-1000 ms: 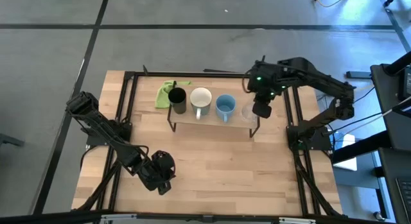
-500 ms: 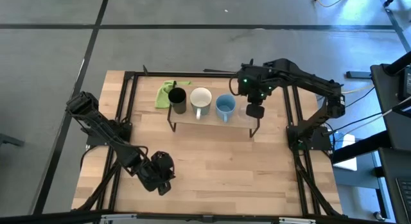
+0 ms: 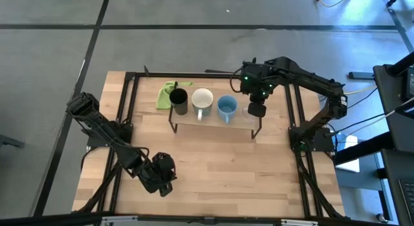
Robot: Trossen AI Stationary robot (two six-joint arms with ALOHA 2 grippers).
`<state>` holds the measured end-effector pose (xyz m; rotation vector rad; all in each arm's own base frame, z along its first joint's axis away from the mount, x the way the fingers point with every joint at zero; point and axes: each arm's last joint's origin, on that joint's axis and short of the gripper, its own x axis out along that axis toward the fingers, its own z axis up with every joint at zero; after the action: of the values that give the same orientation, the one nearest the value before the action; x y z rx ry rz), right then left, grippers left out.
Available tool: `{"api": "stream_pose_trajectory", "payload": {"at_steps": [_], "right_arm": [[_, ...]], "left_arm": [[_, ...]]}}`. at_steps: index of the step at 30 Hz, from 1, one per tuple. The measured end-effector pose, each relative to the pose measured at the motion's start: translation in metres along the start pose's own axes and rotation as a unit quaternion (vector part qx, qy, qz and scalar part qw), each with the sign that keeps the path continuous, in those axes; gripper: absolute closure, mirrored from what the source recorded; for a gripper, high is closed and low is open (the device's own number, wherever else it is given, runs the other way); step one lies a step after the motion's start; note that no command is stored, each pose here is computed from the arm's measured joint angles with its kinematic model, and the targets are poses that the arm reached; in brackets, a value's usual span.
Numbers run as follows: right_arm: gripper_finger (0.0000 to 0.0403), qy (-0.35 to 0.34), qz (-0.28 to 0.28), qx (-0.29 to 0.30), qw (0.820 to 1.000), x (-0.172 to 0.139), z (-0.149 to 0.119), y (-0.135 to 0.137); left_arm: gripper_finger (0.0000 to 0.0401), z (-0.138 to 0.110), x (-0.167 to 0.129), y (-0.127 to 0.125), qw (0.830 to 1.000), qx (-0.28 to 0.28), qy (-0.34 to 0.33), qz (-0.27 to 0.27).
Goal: Stack small to large cups/mugs on shelf
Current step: Put the transparent mug on the shelf
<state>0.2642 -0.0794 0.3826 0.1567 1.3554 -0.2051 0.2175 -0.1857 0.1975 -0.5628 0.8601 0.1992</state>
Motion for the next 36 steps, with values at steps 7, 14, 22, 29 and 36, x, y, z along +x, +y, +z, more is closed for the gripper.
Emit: {"api": "stream_pose_trajectory", "payload": {"at_steps": [7,14,22,29,36], "right_arm": [[0.0392,0.033,0.01,-0.002,0.999,0.016,-0.003,0.0],[0.0392,0.034,0.01,-0.001,0.999,0.017,-0.003,0.001],[0.0392,0.034,0.01,0.011,0.999,0.017,-0.003,0.001],[0.0392,0.034,0.009,0.021,0.999,0.017,-0.003,0.001],[0.0392,0.034,0.01,0.014,0.999,0.017,-0.003,0.001]], "left_arm": [[0.0335,0.0,0.0,0.0,1.0,0.0,0.0,0.0],[0.0335,0.0,0.0,0.0,1.0,0.004,0.001,0.001],[0.0335,0.0,0.0,0.001,1.0,0.006,0.002,0.005],[0.0335,0.0,0.0,0.001,1.0,0.006,0.002,0.005],[0.0335,0.0,0.0,0.001,1.0,0.006,0.002,0.004]]}}
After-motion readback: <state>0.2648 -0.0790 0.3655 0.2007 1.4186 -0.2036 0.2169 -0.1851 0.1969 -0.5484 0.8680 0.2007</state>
